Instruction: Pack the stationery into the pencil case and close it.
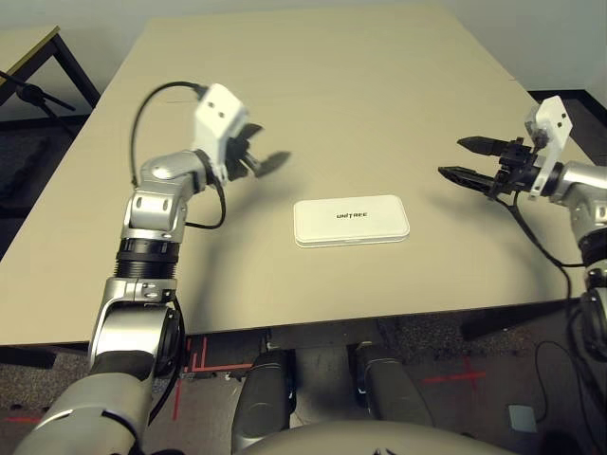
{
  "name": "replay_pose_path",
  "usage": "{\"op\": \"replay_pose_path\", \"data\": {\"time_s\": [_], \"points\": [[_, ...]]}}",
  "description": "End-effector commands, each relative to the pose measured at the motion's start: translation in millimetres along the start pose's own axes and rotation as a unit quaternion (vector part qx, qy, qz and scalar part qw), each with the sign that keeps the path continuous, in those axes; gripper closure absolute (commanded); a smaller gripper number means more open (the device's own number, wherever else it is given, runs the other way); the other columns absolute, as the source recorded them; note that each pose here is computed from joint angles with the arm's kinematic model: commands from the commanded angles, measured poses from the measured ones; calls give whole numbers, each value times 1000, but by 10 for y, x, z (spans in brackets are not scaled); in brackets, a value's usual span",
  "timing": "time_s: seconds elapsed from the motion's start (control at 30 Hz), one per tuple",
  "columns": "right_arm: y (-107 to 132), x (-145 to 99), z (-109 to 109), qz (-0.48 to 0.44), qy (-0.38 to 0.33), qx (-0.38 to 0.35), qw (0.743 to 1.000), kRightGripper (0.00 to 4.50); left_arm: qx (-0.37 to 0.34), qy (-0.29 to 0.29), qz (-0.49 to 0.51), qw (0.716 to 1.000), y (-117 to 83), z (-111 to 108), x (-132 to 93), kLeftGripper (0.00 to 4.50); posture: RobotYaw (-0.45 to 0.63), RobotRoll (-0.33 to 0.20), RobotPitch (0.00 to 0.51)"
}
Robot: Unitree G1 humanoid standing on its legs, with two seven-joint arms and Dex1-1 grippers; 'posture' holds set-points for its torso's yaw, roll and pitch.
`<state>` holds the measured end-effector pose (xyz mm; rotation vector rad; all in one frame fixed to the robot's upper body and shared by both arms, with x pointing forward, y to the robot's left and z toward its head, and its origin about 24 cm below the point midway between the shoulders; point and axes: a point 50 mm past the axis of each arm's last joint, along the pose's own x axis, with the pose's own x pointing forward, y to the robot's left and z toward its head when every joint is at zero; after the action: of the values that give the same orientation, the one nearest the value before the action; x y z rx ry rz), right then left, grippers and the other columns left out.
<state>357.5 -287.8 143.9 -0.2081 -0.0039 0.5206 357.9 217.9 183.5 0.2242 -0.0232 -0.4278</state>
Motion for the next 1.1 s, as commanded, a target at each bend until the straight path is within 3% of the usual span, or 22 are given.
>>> {"op": "replay_pose_path", "data": {"time_s": [0.03, 0.2, 0.4, 0.67, 0.97, 1.1], "points": [[-67, -14, -72, -107, -16, 2, 994, 0, -31, -4, 95, 995, 212, -149, -97, 61, -19, 0, 106], [-65, 14, -129, -177, -27, 12, 984, 0, -48, -13, 188, 981, 414, -249, -217, 61, -26, 0, 108], [-123, 12, -157, -269, -48, 55, 960, 0, -39, -30, 329, 943, 598, -407, -465, 61, -32, 0, 104], [-137, 0, -160, -272, -50, 61, 959, 0, -96, -19, 362, 927, 489, -670, -579, 61, -33, 0, 102], [-212, -53, -187, -317, -56, 112, 940, 0, -132, -19, 394, 909, 485, -764, -638, 61, -46, 0, 101], [-253, -134, -229, -339, -46, 103, 934, 0, -133, -20, 396, 908, 491, -776, -652, 61, -62, 0, 111]]}}
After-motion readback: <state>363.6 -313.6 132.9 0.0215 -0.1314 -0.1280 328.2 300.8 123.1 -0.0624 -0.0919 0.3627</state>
